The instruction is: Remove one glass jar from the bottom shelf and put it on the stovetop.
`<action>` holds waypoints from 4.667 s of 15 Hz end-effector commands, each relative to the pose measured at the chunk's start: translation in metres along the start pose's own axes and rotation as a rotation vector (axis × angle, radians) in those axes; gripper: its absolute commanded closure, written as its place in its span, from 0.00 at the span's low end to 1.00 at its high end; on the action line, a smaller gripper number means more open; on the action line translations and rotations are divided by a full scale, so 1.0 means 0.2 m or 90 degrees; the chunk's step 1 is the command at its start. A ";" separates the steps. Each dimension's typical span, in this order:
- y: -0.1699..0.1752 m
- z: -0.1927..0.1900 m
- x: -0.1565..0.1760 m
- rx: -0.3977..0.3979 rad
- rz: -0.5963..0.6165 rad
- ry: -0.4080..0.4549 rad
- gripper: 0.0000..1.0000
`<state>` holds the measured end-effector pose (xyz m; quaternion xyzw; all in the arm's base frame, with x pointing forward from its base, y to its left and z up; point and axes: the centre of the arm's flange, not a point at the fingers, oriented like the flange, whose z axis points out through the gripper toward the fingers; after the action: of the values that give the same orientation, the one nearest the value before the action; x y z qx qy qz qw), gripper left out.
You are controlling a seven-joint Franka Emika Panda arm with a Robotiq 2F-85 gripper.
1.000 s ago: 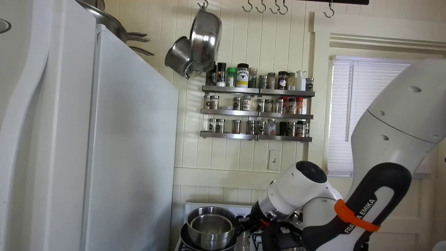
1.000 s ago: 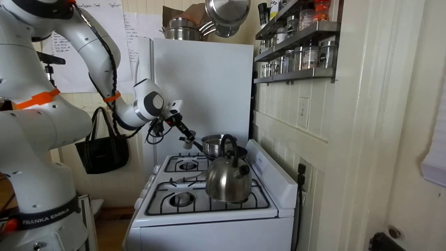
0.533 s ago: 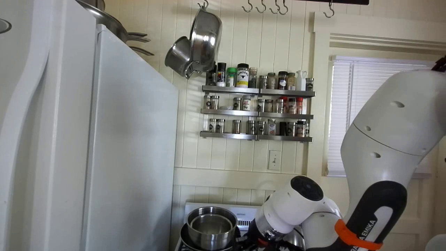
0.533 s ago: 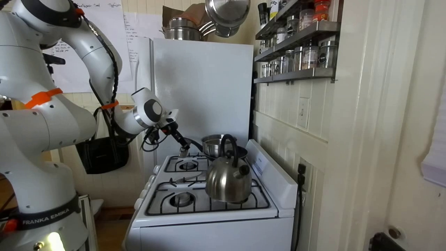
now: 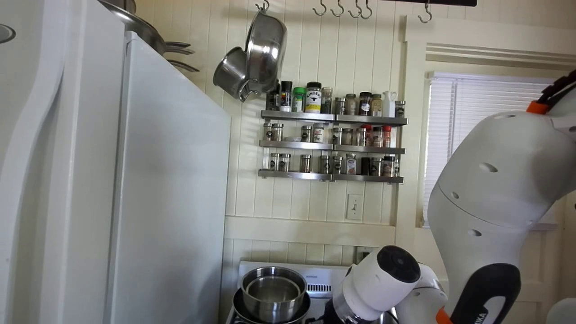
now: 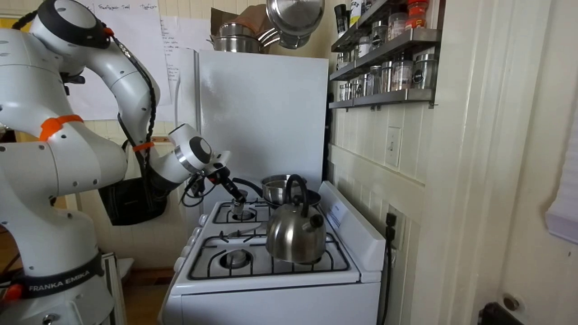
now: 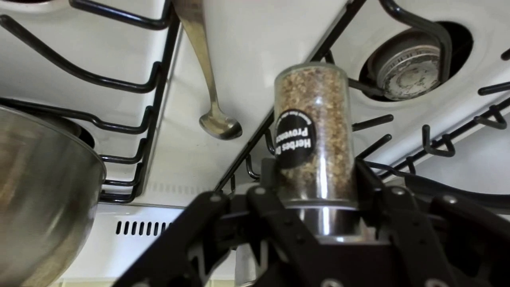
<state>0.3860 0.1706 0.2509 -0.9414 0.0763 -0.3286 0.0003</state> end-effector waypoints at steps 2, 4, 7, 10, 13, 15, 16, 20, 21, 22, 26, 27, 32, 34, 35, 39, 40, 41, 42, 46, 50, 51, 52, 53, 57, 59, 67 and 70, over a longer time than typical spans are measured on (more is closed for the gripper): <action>0.00 0.00 0.00 0.001 0.000 0.001 0.52; 0.00 0.00 0.01 0.002 0.001 0.001 0.52; 0.01 0.05 -0.02 0.004 0.008 -0.002 0.77; 0.02 0.11 -0.09 -0.009 0.011 -0.021 0.77; 0.04 0.15 -0.13 -0.021 0.008 -0.030 0.77; 0.05 0.16 -0.15 -0.029 0.008 -0.031 0.77; 0.05 0.17 -0.15 -0.037 0.007 -0.030 0.77; 0.05 0.17 -0.16 -0.055 0.002 -0.011 0.77; 0.06 0.17 -0.17 -0.057 0.003 -0.010 0.77; 0.06 0.18 -0.17 -0.059 0.001 -0.004 0.77; 0.07 0.20 -0.18 -0.053 -0.009 0.028 0.77; 0.06 0.21 -0.19 -0.048 -0.010 0.034 0.77; 0.05 0.25 -0.25 -0.039 -0.026 0.042 0.77; 0.04 0.26 -0.27 -0.036 -0.030 0.050 0.77; 0.04 0.26 -0.27 -0.035 -0.031 0.054 0.77; 0.03 0.25 -0.28 -0.025 -0.036 0.059 0.77; 0.03 0.25 -0.28 -0.024 -0.035 0.054 0.27; 0.03 0.24 -0.28 -0.022 -0.037 0.056 0.26; 0.03 0.23 -0.29 -0.021 -0.035 0.053 0.19; 0.01 0.20 -0.32 -0.016 -0.038 0.042 0.00; -0.02 0.11 -0.29 -0.042 -0.008 0.023 0.00; -0.03 0.08 -0.29 -0.057 0.007 0.013 0.00; -0.04 0.06 -0.29 -0.077 0.031 -0.006 0.00; -0.05 0.03 -0.29 -0.095 0.042 -0.020 0.00; -0.14 -0.14 -0.27 -0.107 0.093 -0.101 0.00; -0.17 -0.25 -0.25 -0.123 0.107 -0.143 0.00; -0.21 -0.48 -0.06 -0.186 0.183 -0.286 0.00; -0.29 -0.21 -0.07 -0.180 0.192 -0.279 0.00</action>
<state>0.3567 0.2330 0.2789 -0.9587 0.2582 -0.1000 -0.0651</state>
